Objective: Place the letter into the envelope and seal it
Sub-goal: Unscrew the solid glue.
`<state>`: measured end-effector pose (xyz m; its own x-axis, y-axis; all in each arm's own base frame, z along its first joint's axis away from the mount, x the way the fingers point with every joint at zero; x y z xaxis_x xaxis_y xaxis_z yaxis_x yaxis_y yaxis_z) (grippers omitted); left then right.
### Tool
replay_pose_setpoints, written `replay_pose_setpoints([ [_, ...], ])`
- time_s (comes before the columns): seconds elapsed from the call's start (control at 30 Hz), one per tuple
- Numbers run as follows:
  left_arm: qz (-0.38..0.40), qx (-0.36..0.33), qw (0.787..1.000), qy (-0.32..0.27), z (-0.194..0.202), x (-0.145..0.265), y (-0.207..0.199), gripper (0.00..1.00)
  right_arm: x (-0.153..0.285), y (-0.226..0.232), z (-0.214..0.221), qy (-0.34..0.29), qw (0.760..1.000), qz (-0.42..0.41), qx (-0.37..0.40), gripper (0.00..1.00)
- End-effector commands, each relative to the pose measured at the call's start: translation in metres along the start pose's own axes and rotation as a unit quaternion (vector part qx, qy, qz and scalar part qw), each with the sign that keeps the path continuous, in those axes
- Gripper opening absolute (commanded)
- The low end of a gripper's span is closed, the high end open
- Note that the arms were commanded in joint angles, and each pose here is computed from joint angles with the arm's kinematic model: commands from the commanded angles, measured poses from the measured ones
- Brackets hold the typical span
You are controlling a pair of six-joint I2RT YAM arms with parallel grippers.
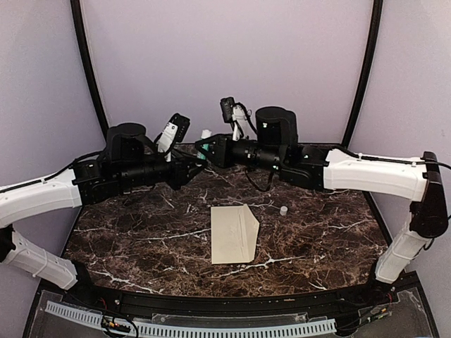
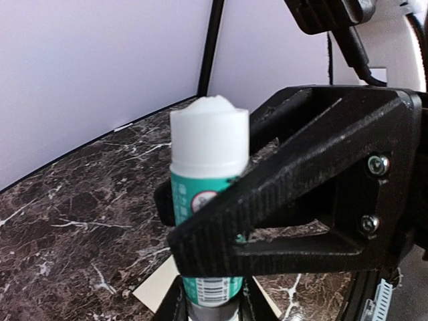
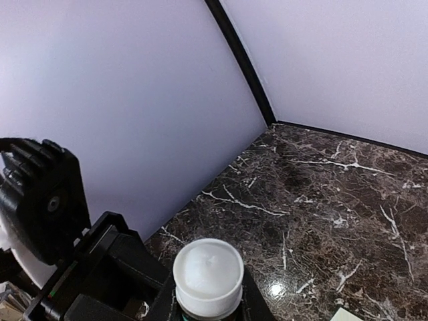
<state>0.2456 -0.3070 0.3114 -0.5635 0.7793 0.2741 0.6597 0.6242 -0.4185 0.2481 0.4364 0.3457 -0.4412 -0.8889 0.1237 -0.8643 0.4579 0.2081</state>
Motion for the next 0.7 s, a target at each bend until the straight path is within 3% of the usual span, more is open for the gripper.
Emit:
replay_pose_setpoints([
  [0.0, -0.103, -0.040, 0.994, -0.021, -0.005, -0.005, 0.022, 0.00, -0.014, 0.007, 0.009, 0.030, 0.997, 0.064, -0.032, 0.00],
  [0.17, -0.126, -0.048, 0.991, -0.009, 0.002, -0.010, 0.026, 0.00, -0.022, -0.003, 0.018, 0.052, 0.991, 0.115, -0.049, 0.00],
  [0.3, -0.109, -0.042, 0.993, -0.006, 0.004, -0.013, 0.021, 0.00, -0.019, -0.001, 0.015, 0.045, 0.992, 0.108, -0.048, 0.00],
  [0.33, -0.101, -0.039, 0.994, -0.008, 0.002, -0.012, 0.019, 0.00, -0.016, 0.000, 0.012, 0.041, 0.993, 0.103, -0.044, 0.04],
  [0.5, -0.081, -0.018, 0.996, -0.016, -0.007, -0.007, 0.009, 0.00, 0.007, -0.004, -0.001, 0.013, 0.995, 0.094, -0.019, 0.47],
  [0.67, -0.029, 0.004, 0.999, -0.021, -0.017, 0.006, -0.004, 0.00, 0.047, -0.012, -0.015, -0.036, 0.998, 0.056, 0.003, 0.68],
])
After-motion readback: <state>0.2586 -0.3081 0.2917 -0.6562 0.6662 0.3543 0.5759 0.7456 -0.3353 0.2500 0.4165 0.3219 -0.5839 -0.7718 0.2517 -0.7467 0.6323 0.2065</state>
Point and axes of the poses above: each gripper's point midway between its finger pads, its own x axis back along the fingers, its own y axis along the line the jaws close on, z = x × y, the point moved 3 cm from there along x, back along the fingers, and after that the axes turned 15 degrees about x, right-handed, at the moved point
